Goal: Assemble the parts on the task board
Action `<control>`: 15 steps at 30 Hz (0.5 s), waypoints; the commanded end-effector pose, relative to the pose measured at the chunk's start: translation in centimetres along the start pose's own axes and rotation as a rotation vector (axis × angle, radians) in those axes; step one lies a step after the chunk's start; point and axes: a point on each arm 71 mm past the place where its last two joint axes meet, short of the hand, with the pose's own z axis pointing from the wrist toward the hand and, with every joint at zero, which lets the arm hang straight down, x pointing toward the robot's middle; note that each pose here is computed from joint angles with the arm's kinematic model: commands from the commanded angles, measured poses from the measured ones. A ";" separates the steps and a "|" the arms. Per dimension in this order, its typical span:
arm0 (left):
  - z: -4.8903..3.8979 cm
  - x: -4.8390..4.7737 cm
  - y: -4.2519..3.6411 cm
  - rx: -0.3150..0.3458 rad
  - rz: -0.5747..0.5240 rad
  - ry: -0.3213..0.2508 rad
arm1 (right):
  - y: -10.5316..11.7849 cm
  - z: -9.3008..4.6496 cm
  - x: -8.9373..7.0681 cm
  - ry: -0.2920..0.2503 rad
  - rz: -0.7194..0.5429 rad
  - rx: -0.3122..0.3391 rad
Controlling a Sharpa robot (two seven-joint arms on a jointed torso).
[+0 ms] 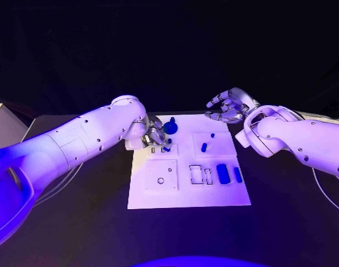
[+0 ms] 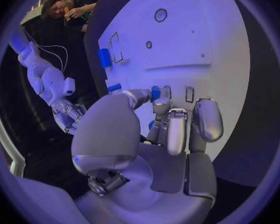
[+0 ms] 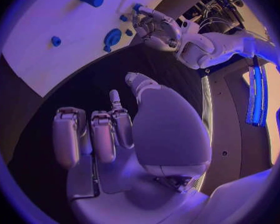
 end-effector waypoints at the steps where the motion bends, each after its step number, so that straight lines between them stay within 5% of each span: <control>1: -0.09 0.05 -0.44 0.050 -0.047 -0.005 | 0.0 0.0 0.1 0.017 -0.003 0.000; 15: -1.14 -0.05 0.66 0.056 -0.082 -0.020 | -0.2 0.0 0.1 0.022 -0.005 0.008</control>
